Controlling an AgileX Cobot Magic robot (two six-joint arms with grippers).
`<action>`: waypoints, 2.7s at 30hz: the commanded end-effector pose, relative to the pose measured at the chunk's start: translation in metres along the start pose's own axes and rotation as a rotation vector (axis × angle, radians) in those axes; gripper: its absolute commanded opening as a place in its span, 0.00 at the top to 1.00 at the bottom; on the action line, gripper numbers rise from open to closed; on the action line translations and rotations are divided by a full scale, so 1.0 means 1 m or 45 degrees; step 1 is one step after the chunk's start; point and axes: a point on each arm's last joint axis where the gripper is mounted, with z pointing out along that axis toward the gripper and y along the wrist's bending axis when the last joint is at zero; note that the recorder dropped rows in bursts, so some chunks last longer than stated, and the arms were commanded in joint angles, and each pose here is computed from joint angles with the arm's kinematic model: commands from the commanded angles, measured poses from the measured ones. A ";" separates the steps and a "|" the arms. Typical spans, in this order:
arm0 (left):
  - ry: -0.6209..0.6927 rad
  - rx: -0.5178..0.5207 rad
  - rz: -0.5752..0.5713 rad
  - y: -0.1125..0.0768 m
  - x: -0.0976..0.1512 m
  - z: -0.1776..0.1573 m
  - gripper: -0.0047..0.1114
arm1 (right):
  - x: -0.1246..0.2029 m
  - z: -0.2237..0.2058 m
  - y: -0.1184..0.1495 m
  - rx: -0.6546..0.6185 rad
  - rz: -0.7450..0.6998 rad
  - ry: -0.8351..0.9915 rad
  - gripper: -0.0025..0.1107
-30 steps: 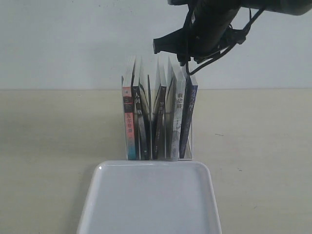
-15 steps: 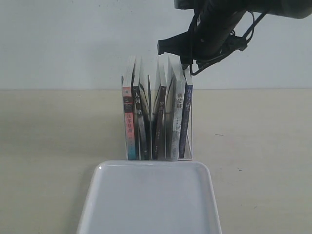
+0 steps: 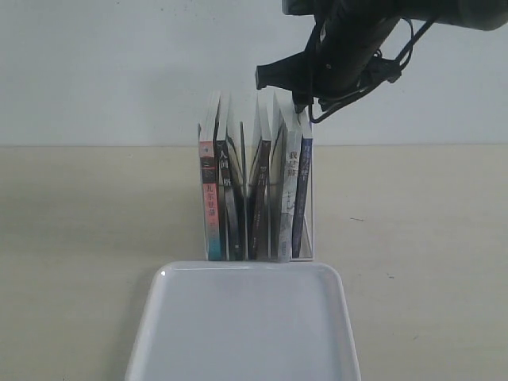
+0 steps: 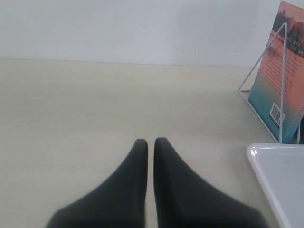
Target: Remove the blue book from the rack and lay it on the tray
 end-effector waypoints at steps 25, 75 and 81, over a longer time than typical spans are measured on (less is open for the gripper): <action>0.003 0.003 -0.011 0.000 0.001 0.000 0.92 | 0.003 0.007 0.000 0.002 -0.009 0.037 0.65; 0.003 0.003 -0.011 0.000 0.001 0.000 0.92 | -0.017 -0.118 -0.022 0.017 0.072 -0.176 0.98; 0.003 0.003 -0.011 0.000 0.001 0.000 0.92 | -0.008 -0.205 -0.045 0.067 0.071 -0.287 0.98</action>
